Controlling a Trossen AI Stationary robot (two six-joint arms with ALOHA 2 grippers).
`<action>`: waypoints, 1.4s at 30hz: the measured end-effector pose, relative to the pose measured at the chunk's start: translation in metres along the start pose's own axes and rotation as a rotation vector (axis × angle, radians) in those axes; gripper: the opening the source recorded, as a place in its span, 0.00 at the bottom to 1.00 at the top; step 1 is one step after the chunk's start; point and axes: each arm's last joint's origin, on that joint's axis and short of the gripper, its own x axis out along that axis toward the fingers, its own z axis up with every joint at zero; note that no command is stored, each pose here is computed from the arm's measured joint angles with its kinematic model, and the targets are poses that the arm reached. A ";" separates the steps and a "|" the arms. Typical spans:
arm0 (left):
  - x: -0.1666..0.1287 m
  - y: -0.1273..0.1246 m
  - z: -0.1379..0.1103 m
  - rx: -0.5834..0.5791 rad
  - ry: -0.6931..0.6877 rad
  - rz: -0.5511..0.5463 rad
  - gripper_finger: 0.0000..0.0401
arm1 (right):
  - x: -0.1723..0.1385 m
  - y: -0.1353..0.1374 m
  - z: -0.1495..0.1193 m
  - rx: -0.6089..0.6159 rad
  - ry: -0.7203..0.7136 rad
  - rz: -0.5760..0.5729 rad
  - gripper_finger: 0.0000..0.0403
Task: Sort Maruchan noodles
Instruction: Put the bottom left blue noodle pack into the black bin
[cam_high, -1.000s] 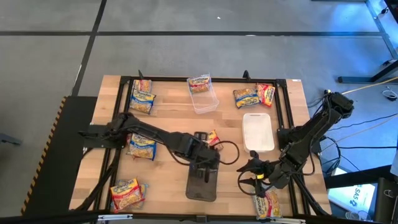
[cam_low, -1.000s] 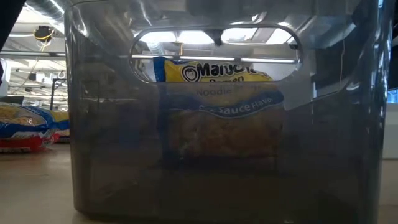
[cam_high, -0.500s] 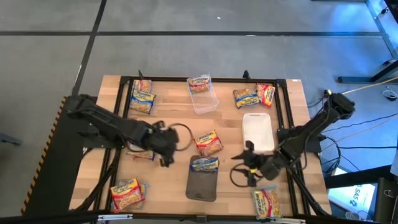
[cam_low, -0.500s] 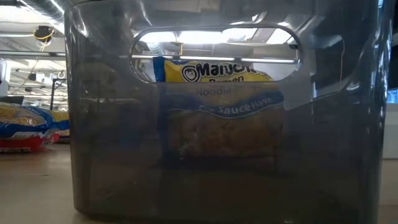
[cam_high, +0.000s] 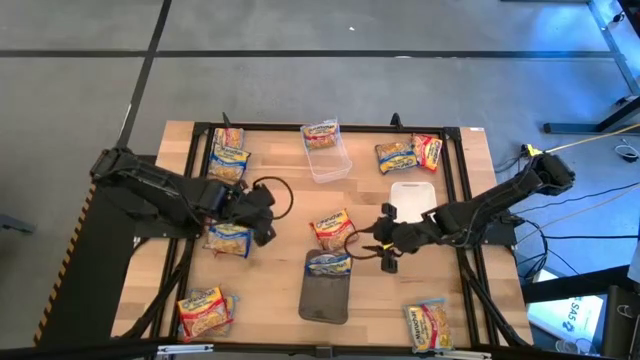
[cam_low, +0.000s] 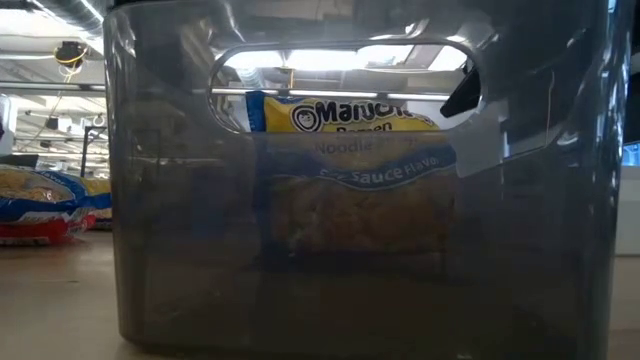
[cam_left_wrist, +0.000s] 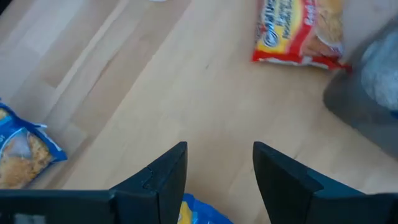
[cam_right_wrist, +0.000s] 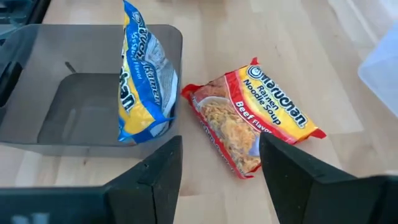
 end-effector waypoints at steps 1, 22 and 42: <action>0.003 0.002 0.002 -0.018 0.006 0.009 0.46 | 0.000 0.000 0.000 -0.001 0.002 0.006 0.46; 0.085 0.072 -0.025 -0.134 0.493 -0.074 0.62 | 0.013 -0.006 -0.036 0.168 0.016 0.050 0.46; 0.096 0.058 -0.046 -0.061 0.484 -0.138 0.41 | 0.013 -0.006 -0.034 0.161 -0.007 0.038 0.46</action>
